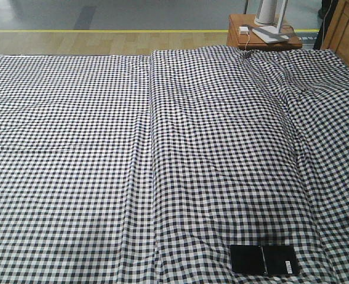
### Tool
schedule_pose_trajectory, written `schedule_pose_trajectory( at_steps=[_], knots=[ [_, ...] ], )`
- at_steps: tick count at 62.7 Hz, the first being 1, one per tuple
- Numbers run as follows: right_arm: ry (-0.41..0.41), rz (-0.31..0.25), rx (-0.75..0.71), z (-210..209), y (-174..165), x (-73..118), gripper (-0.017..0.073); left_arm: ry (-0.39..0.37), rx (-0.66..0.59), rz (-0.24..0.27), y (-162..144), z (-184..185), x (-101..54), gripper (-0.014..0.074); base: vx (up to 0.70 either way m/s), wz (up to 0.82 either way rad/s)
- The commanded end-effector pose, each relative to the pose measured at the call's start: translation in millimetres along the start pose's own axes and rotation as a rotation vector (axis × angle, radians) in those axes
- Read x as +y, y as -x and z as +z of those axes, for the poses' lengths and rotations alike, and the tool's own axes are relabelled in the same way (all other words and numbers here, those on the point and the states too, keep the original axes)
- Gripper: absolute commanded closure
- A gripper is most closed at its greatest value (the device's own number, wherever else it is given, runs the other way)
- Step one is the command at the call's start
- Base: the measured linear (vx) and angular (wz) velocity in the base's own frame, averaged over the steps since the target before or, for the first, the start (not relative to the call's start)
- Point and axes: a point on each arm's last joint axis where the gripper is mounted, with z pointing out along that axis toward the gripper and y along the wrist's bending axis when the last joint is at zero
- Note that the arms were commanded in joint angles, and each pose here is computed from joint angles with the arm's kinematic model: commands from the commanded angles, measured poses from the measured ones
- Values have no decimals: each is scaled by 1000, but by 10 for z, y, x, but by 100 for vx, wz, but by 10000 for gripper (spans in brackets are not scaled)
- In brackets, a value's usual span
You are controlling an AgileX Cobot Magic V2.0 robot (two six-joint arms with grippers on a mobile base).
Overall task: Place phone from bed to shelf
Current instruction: 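Lower the right gripper over the black phone on the bed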
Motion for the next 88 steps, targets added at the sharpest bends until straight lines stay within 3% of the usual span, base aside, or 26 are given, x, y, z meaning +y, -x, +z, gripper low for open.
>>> schedule_pose_trajectory(
  at_steps=[1, 10, 19, 31, 43, 62, 73, 88],
  knots=[
    [-3, -21, 73, 255, 155, -8, 559, -2, -101, -20, 149, -20, 2, 592, 0, 0],
    [-2, -20, 265, 556, 29, -13, 524, -2, -101, -20, 149, -20, 2, 592, 0, 0],
    [-1, -16, 432, 740, -224, -12, 417, -2, -101, -20, 149, -20, 2, 592, 0, 0],
    [1, -16, 607, 837, -495, -10, 121, -2, -101, -20, 149, -20, 2, 592, 0, 0],
    [2, -17, 642, 863, -558, -10, -170, -2, -101, -20, 149, -20, 2, 592, 0, 0],
    [1, -16, 680, 916, -517, -13, -150, -2, -101, -20, 149, -20, 2, 592, 0, 0],
    [-23, 21, 904, 1119, -468, -26, -148, -2, -101, -20, 149, -20, 2, 592, 0, 0],
    [-55, -33, 1215, 1418, -693, -74, -145, -2, -101, -20, 149, -20, 2, 592, 0, 0]
  ],
)
